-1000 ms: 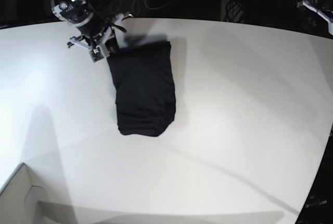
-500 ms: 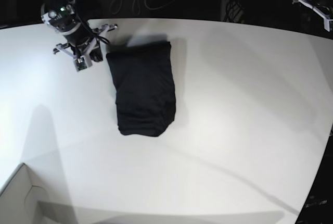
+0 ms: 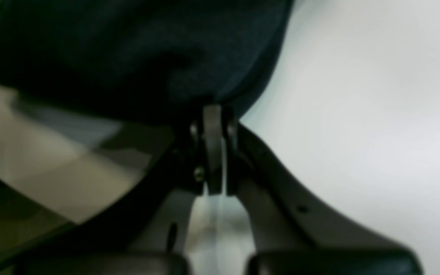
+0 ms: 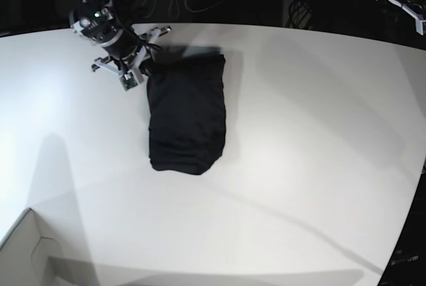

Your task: Layout the t-shirt on the table in an organized manner, then fold the t-shirt properly

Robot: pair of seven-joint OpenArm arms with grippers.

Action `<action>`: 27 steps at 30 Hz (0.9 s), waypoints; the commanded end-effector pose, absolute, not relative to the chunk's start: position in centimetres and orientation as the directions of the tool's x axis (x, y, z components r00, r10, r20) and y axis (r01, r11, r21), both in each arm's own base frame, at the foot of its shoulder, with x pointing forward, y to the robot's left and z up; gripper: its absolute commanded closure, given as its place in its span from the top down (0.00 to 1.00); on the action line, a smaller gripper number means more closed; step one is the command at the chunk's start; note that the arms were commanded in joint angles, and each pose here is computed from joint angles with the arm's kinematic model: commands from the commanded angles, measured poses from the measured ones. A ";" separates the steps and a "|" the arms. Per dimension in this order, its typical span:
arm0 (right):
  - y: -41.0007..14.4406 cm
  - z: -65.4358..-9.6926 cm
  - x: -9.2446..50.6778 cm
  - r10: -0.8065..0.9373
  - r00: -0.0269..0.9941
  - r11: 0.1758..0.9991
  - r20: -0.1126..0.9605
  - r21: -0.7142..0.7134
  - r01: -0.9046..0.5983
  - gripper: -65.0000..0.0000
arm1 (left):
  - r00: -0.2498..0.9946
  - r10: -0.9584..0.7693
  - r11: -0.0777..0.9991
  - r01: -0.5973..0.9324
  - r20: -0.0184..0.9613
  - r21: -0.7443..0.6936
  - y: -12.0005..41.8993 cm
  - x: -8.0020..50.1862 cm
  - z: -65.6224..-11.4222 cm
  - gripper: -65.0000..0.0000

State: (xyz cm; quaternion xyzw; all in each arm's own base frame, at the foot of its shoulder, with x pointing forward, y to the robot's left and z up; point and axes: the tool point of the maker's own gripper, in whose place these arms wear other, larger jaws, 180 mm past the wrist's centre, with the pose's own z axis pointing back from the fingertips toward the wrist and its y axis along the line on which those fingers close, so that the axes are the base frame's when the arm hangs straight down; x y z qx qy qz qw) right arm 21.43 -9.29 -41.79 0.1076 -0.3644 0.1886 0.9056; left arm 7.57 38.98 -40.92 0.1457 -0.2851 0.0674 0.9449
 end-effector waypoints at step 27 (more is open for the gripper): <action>-17.1 -38.8 16.5 0.153 0.711 0.986 0.686 -0.058 -0.156 0.00 | 0.885 0.273 0.942 -0.326 0.378 0.084 37.8 0.4 -48.8 0.30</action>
